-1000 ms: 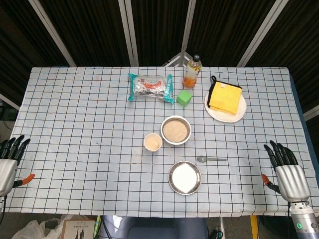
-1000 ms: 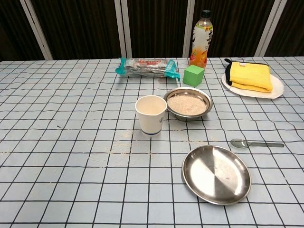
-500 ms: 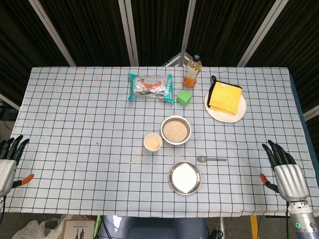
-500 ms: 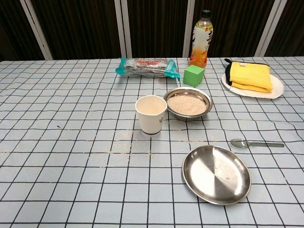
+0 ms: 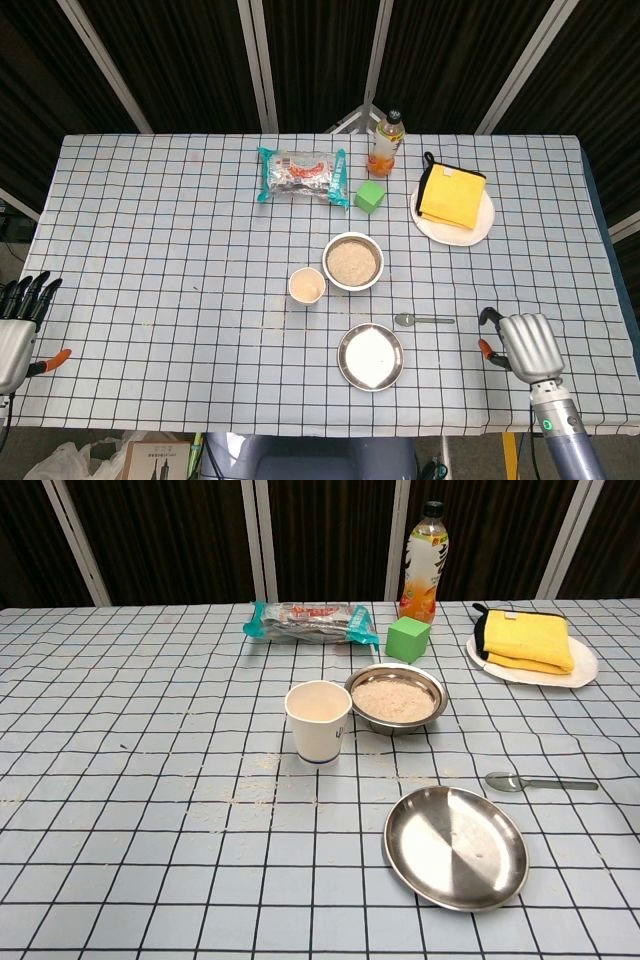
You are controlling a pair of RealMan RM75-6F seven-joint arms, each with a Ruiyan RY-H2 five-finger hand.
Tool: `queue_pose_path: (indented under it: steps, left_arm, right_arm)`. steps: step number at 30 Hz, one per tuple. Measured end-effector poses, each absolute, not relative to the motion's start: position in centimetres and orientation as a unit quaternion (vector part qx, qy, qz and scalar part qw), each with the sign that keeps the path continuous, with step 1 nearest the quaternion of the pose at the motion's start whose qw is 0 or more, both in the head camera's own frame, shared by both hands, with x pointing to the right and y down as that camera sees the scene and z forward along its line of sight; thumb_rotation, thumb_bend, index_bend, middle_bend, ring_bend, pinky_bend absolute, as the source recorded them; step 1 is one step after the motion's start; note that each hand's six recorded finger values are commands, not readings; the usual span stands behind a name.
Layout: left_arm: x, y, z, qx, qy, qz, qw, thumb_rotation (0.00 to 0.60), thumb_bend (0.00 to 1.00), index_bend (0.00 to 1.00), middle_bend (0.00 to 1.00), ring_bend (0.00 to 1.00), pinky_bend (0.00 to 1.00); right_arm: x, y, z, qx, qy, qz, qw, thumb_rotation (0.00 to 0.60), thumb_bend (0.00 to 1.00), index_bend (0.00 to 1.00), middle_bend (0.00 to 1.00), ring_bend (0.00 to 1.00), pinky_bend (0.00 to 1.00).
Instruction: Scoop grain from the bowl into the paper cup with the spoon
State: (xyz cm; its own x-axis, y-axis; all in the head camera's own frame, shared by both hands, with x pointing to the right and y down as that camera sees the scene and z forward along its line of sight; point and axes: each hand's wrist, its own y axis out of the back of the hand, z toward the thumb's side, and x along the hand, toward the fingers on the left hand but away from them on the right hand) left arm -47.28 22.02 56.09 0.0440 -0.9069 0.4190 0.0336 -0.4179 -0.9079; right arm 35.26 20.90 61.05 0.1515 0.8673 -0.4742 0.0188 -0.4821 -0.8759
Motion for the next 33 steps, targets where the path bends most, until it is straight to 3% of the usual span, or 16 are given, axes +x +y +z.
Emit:
queue_pose_path:
  steps: [12,33]
  left_arm:
    - [-47.4,22.0,56.3,-0.608,0.361,-0.590,0.389,0.600,0.00,0.00,0.00,0.00,0.00]
    - [-47.2,22.0,56.5,-0.609,0.356,-0.596,0.384,0.600,0.00,0.00,0.00,0.00,0.00]
  right_arm:
    - [30.3,20.7,67.3,-0.668,-0.301,0.584,0.349,0.600,0.41,0.53,0.92,0.98,1.00]
    - [31.1,20.1,71.0,-0.653,-0.310,0.625,0.294,0.600,0.41,0.53,0.92,0.98,1.00]
